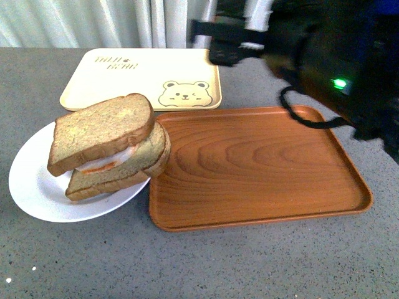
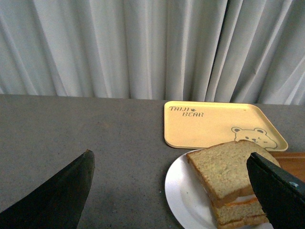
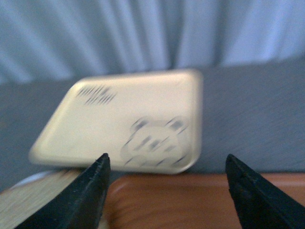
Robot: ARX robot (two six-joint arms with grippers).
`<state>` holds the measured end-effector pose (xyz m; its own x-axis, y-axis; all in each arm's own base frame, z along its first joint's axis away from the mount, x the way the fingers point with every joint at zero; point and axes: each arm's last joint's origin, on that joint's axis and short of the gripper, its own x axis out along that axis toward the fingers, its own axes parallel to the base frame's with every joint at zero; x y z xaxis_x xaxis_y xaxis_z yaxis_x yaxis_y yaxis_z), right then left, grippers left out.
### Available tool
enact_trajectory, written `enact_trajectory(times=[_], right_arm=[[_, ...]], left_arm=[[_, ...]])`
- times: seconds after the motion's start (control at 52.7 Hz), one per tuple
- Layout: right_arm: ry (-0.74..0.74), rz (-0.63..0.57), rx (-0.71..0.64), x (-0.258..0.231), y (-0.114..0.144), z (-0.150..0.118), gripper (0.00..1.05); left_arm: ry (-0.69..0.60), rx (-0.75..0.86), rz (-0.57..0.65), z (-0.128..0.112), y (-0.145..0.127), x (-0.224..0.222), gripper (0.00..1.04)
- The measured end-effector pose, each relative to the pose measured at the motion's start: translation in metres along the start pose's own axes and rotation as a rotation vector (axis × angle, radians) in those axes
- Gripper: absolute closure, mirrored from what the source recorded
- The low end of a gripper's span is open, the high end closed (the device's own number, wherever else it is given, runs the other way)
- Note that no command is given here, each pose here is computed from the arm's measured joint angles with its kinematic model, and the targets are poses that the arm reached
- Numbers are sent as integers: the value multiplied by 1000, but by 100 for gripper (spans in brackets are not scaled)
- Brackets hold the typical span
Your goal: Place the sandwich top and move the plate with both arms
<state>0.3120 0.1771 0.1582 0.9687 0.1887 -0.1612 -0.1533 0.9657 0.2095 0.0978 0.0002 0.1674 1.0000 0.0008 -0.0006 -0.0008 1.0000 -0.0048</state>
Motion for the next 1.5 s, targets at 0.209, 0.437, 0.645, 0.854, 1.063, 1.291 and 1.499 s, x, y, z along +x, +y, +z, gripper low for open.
enact_trajectory(times=[0.209, 0.437, 0.645, 0.854, 1.063, 1.291, 1.499], right_arm=[[-193, -162, -143, -61, -63, 11, 74], [-170, -166, -189, -111, -100, 7, 103], [-164, -171, -193, -139, -117, 5, 103], [-162, -168, -193, -165, -128, 3, 103], [-164, -173, -191, -183, -134, 2, 103], [-186, -172, -193, -199, -143, 7, 103], [-194, -171, -193, -209, -141, 9, 103]], left_arm=[[0, 0, 2, 0, 0, 0, 9], [0, 0, 2, 0, 0, 0, 9], [0, 0, 2, 0, 0, 0, 9], [0, 0, 2, 0, 0, 0, 9], [0, 0, 2, 0, 0, 0, 9], [0, 0, 2, 0, 0, 0, 9], [0, 0, 2, 0, 0, 0, 9]])
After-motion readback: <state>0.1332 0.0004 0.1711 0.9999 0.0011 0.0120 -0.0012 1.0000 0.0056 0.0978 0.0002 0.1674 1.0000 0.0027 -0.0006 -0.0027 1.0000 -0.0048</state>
